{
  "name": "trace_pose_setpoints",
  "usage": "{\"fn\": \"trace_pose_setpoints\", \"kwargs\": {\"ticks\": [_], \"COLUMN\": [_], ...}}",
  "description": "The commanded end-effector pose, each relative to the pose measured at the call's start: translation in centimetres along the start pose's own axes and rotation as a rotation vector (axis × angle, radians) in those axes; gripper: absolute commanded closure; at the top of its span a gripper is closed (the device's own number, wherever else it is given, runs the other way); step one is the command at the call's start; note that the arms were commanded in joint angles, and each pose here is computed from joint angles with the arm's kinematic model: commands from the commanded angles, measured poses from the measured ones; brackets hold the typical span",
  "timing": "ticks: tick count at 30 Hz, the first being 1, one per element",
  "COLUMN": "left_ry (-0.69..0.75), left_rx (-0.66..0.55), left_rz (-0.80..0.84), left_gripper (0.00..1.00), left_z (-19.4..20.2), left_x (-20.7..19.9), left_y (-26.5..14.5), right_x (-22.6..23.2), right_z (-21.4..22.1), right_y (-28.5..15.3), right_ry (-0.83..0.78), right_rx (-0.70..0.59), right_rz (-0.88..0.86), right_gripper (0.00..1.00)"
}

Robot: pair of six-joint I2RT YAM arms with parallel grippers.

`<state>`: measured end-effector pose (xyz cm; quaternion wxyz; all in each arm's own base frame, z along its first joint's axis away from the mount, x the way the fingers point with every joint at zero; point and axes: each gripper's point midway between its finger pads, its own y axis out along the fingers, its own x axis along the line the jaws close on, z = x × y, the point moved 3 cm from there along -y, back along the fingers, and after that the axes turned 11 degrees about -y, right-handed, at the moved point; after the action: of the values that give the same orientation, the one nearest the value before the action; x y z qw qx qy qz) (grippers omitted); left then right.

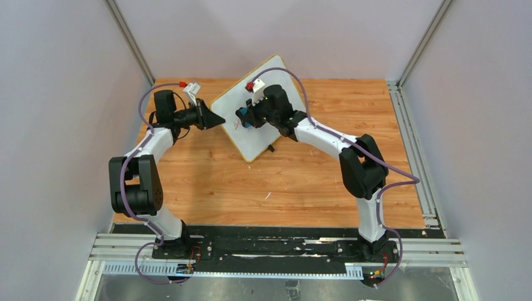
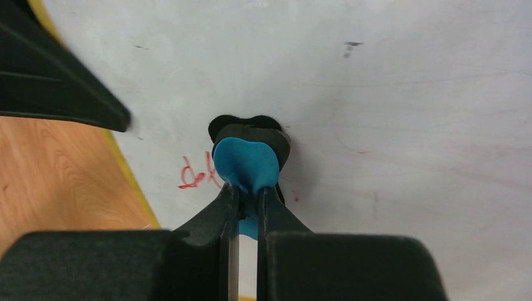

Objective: Erase the whiteboard

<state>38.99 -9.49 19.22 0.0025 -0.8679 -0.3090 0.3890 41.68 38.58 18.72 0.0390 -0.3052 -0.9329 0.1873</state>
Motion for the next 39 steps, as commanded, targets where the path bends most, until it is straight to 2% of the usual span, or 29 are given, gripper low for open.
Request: {"fn": "trace_pose_setpoints", "kwargs": {"ticks": [1,7,19,24,30,39], "left_ry": [0.06,0.061,0.065,0.065,0.062,0.063], "left_rx": [0.03,0.029,0.031,0.032,0.034,0.033], "left_rz": [-0.009,-0.008,-0.006,-0.008,-0.014,-0.016], "left_gripper": [1.0,1.0,1.0,1.0,1.0,1.0], "left_z": [0.8,0.8,0.8,0.8,0.9,0.8], "left_x": [0.7,0.6,0.6,0.6,0.8,0.9], "left_y": [0.7,0.6,0.6,0.6,0.7,0.7], "right_x": [5.9,3.6,-8.6,-11.5,-9.4,-1.7], "right_z": [-0.3,1.1,0.8,0.5,0.4,0.1], "right_y": [0.7,1.4,-1.7,-3.0,-2.3,0.7], "right_ry": [0.016,0.017,0.046,0.06,0.065,0.016], "right_rx": [-0.034,0.002,0.024,0.019,0.013,0.023], "right_rz": [-0.156,-0.098,0.113,0.161,0.107,-0.025], "right_gripper": [1.0,1.0,0.99,0.99,0.99,0.99]}}
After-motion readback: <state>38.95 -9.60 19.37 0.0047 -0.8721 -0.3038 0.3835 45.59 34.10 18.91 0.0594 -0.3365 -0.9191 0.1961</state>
